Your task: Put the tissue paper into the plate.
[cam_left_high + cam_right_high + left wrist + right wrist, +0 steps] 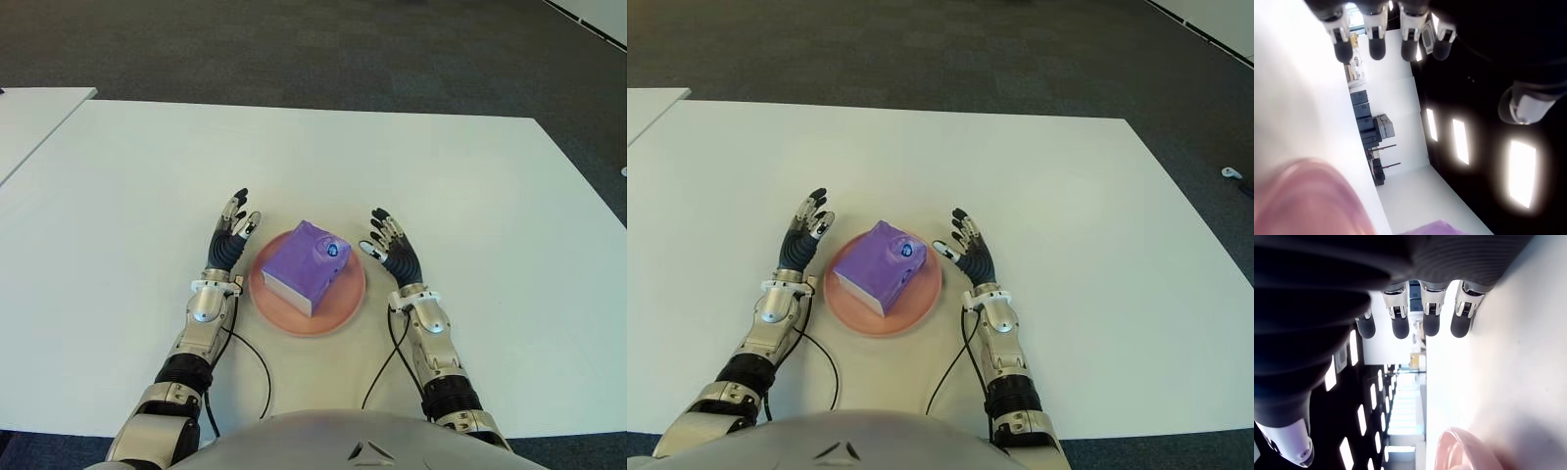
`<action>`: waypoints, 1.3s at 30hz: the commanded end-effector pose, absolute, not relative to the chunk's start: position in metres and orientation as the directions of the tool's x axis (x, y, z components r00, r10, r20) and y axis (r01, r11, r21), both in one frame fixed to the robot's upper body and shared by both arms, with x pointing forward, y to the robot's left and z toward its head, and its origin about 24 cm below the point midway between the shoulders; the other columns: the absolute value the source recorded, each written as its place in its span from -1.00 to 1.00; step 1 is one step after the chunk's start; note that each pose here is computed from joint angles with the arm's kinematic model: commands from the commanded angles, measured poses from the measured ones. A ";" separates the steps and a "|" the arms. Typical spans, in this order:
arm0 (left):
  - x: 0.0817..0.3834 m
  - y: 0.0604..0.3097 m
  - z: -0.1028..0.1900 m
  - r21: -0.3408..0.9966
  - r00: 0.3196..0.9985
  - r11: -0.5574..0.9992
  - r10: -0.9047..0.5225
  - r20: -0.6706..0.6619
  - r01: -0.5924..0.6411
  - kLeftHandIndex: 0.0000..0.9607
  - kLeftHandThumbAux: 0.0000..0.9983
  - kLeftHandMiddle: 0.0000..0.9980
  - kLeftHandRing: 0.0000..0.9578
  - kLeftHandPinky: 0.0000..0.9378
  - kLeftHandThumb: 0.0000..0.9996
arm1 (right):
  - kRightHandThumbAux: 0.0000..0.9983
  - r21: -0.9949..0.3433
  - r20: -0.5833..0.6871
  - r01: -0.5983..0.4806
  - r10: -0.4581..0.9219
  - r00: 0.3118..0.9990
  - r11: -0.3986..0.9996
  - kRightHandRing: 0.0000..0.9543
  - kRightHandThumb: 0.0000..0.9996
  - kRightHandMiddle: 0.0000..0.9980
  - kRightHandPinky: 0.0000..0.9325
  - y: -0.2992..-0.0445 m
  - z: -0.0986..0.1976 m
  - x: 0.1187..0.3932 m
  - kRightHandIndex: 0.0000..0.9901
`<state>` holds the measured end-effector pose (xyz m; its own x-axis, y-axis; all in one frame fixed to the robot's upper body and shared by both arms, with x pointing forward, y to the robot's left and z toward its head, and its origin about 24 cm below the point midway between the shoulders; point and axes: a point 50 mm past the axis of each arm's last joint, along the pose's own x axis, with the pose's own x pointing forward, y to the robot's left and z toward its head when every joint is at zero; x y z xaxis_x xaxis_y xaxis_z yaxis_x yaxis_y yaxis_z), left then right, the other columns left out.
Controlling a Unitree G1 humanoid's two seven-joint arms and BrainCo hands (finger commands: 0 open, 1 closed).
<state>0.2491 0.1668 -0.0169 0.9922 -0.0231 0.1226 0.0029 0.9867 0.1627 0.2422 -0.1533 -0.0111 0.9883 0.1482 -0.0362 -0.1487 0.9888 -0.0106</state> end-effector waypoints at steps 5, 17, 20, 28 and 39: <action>0.190 0.176 -0.069 0.234 0.989 0.968 -0.054 -0.139 0.086 -1.00 -0.35 -1.00 -1.00 -1.00 -1.00 | 0.29 -0.004 -0.147 -0.084 0.082 0.986 0.996 -1.00 -1.00 -1.00 -1.00 -0.160 -0.036 0.204 -1.00; 0.177 0.184 -0.073 0.235 0.983 0.971 -0.012 -0.185 0.056 -1.00 -0.35 -1.00 -1.00 -1.00 -1.00 | 0.32 -0.018 -0.005 0.034 -0.034 0.999 0.999 -1.00 -1.00 -1.00 -1.00 -0.154 -0.020 0.196 -1.00; 0.178 0.186 -0.074 0.237 0.982 0.970 0.001 -0.188 0.045 -1.00 -0.34 -1.00 -1.00 -1.00 -1.00 | 0.33 -0.019 0.003 0.046 -0.046 0.999 0.999 -1.00 -1.00 -1.00 -1.00 -0.153 -0.020 0.195 -1.00; 0.179 0.188 -0.073 0.248 0.981 0.968 0.025 -0.194 0.025 -1.00 -0.33 -1.00 -1.00 -1.00 -1.00 | 0.33 -0.016 -0.038 0.048 -0.049 0.998 0.999 -1.00 -1.00 -1.00 -1.00 -0.151 -0.025 0.196 -1.00; 0.178 0.193 -0.074 0.241 0.971 0.970 0.070 -0.229 -0.013 -1.00 -0.31 -1.00 -1.00 -1.00 -1.00 | 0.29 -0.011 -0.055 0.055 -0.056 0.997 0.998 -1.00 -1.00 -1.00 -1.00 -0.150 -0.028 0.195 -1.00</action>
<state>0.2354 0.1829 -0.0207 0.9985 0.0076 0.0534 -0.0192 0.9752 0.2204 0.2092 -0.1515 -0.0032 0.9950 -0.0405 0.0914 0.0425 0.9989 -0.0196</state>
